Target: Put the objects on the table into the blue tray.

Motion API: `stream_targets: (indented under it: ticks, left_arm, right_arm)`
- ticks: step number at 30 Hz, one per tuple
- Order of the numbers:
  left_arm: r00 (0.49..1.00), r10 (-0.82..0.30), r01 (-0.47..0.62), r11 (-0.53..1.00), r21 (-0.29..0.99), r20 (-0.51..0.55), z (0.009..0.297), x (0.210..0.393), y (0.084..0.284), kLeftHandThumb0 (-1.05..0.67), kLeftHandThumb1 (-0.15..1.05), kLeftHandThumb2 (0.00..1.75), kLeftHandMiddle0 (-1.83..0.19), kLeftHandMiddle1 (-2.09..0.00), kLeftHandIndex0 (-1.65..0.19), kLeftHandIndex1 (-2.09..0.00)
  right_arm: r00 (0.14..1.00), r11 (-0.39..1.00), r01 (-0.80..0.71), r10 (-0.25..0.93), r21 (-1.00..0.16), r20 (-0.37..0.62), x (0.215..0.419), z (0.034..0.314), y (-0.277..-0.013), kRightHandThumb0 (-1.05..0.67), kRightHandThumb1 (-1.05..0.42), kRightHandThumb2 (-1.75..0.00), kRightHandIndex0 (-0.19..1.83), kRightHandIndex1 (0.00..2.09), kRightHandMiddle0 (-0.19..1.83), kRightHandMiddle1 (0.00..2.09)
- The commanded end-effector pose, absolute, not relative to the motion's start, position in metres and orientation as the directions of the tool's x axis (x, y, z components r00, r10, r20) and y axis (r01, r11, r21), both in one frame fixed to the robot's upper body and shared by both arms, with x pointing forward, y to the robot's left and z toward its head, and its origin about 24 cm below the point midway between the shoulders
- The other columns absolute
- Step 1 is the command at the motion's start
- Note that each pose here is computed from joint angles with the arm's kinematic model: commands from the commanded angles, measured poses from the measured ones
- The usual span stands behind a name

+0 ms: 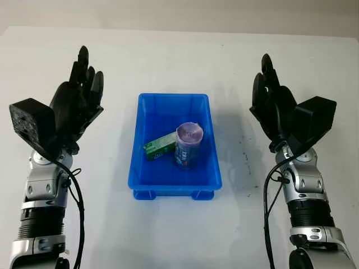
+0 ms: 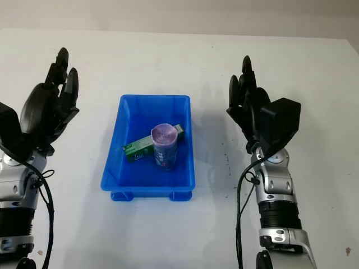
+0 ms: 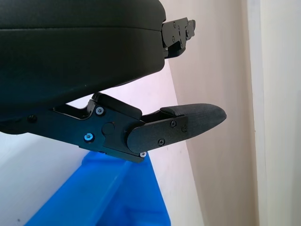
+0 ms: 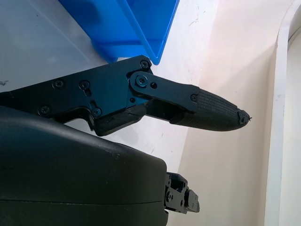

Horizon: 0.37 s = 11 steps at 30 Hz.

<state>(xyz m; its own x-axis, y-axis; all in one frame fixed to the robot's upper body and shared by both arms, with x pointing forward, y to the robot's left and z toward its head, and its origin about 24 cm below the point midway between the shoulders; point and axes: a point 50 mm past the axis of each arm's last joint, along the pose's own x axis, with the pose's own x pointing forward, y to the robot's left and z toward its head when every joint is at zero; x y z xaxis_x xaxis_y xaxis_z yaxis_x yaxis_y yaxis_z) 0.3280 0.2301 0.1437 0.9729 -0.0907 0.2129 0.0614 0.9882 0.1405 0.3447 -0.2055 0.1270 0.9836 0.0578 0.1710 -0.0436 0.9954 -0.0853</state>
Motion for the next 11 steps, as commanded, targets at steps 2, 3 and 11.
stream_targets:
  ticks: [2,3,11]
  left_arm:
    - [0.974,-0.092,0.07,0.991,0.112,0.206,0.1385,0.3262,0.2252,-0.74,1.05,0.64,0.19,0.0,0.19,0.0]
    - [0.974,-0.091,0.07,0.992,0.106,0.21,0.1377,0.3263,0.2242,-0.73,1.05,0.65,0.19,0.0,0.19,0.0]
    - [0.972,-0.084,0.065,0.993,0.093,0.217,0.1399,0.3268,0.2249,-0.74,1.05,0.66,0.19,0.0,0.19,0.0]
  right_arm:
    - [0.981,0.996,-0.032,0.047,-0.081,0.189,0.3457,0.1318,-0.208,-0.82,-1.05,-0.71,-0.19,0.0,-0.19,0.0]
    - [0.981,0.996,-0.031,0.046,-0.082,0.188,0.3457,0.1318,-0.2081,-0.82,-1.05,-0.71,-0.19,0.0,-0.19,0.0]
    - [0.98,0.995,-0.03,0.048,-0.095,0.193,0.3455,0.133,-0.2095,-0.81,-1.05,-0.72,-0.19,0.0,-0.19,0.0]
